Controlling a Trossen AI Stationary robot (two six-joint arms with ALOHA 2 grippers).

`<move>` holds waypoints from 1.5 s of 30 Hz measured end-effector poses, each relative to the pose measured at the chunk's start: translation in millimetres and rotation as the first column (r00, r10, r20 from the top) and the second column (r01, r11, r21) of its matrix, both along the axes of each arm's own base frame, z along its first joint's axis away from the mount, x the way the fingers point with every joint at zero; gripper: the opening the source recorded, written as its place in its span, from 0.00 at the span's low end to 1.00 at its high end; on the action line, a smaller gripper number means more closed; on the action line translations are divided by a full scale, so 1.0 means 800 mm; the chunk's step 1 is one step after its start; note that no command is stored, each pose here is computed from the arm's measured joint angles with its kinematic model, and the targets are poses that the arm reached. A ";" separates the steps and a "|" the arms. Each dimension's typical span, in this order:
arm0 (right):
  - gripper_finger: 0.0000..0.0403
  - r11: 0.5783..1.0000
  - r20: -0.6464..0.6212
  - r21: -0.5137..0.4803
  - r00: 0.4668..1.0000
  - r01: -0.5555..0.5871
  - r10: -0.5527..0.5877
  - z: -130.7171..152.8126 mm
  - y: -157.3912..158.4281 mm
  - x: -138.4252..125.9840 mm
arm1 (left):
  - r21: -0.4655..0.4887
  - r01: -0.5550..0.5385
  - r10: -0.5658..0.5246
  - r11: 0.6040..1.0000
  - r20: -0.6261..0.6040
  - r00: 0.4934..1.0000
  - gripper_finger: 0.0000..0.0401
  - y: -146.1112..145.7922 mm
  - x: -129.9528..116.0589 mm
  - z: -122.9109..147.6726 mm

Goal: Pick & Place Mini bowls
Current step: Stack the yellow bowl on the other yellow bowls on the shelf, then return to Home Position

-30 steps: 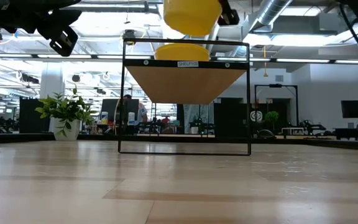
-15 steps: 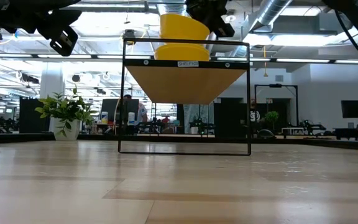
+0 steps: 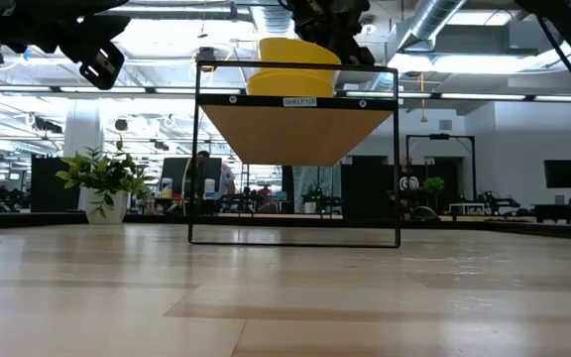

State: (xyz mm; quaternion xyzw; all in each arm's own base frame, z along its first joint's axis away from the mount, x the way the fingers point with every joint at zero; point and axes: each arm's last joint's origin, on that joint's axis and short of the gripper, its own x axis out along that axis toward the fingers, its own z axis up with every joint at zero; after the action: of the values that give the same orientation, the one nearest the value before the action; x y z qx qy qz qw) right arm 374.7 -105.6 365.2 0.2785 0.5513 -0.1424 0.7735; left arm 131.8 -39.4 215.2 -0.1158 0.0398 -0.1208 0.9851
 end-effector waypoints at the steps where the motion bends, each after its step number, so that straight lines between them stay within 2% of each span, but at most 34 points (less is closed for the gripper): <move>1: 0.00 1.000 -0.003 0.000 1.000 -0.003 0.003 -0.001 0.000 0.000 | 0.000 0.000 0.000 1.000 0.001 1.000 0.25 0.000 0.000 0.000; 25: 0.00 0.999 0.016 -0.008 0.999 -0.034 0.034 -0.008 0.005 0.008 | -0.003 0.000 0.000 1.000 0.008 1.000 0.25 0.000 0.000 0.001; 38: 0.18 0.997 0.020 -0.024 0.997 -0.071 0.072 -0.008 0.009 0.009 | -0.003 0.000 0.000 1.000 0.008 1.000 0.25 0.000 0.000 0.001; 45: 0.21 0.998 0.023 -0.018 0.998 -0.054 0.054 -0.006 0.001 0.005 | -0.003 0.000 0.000 1.000 0.009 1.000 0.25 0.000 0.000 0.001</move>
State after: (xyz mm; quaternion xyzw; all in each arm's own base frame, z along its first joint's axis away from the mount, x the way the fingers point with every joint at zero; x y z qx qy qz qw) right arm 378.8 -105.0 360.2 0.2582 0.5481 -0.1230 0.7860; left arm 131.9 -39.4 215.8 -0.1169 0.0353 -0.1213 0.9851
